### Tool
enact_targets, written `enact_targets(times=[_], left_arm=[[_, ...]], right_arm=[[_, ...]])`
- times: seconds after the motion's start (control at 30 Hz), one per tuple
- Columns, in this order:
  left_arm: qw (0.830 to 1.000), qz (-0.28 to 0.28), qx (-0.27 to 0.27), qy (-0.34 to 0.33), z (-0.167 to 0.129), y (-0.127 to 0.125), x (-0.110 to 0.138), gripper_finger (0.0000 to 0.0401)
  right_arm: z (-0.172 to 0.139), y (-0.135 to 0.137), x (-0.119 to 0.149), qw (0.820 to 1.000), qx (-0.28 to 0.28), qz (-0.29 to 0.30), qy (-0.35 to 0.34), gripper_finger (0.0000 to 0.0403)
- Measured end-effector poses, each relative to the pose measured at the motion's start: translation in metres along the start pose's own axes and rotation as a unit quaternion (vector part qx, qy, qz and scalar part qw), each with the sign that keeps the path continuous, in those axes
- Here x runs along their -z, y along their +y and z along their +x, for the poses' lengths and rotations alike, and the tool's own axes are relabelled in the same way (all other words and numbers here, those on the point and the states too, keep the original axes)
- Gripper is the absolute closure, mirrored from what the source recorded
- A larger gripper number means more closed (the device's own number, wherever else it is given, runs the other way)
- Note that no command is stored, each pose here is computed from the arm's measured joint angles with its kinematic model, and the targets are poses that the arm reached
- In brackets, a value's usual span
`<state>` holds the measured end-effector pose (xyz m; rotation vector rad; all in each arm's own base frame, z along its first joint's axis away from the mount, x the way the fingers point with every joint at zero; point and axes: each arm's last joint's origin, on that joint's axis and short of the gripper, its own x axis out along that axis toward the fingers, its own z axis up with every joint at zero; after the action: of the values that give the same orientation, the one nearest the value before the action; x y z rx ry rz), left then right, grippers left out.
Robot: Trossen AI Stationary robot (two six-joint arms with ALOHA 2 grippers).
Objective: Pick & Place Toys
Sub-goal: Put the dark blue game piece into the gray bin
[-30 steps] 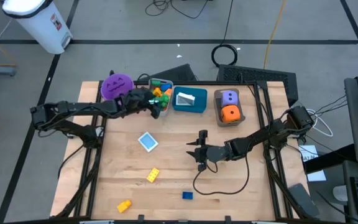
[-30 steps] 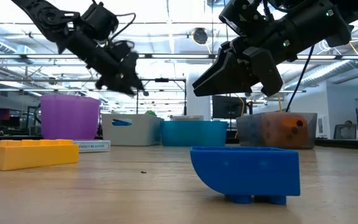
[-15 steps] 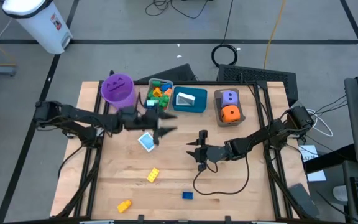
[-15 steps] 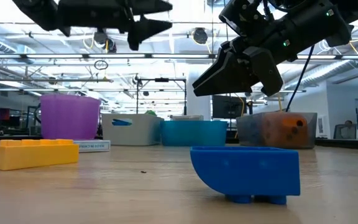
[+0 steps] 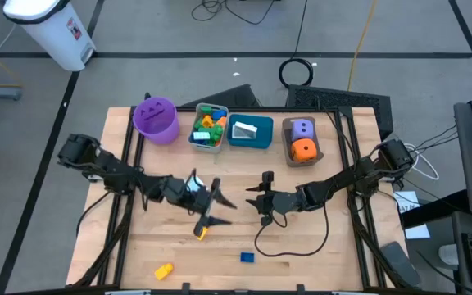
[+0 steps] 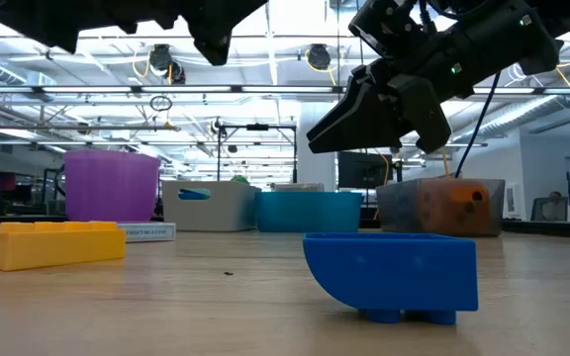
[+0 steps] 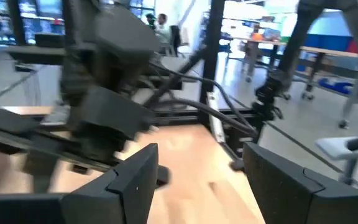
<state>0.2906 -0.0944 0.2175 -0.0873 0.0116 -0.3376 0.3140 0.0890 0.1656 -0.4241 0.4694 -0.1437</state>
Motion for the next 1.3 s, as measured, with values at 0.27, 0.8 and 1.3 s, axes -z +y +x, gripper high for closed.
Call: enact_targets(times=[0.27, 0.8, 1.3], left_arm=[[0.999, 0.003, 0.051, -0.017, 0.005, -0.031, 0.009, 0.0158], [0.998, 0.064, -0.006, 0.007, -0.043, -0.080, -0.034, 0.0158], [0.988, 0.109, -0.057, 0.091, -0.074, -0.111, -0.026, 0.0158]], right_arm=[[0.000, 0.000, 0.000, 1.000, 0.000, 0.000, -0.001, 0.0236], [0.000, 0.000, 0.000, 1.000, 0.000, 0.000, -0.001, 0.0238], [0.000, 0.000, 0.000, 1.000, 0.000, 0.000, -0.001, 0.0236]])
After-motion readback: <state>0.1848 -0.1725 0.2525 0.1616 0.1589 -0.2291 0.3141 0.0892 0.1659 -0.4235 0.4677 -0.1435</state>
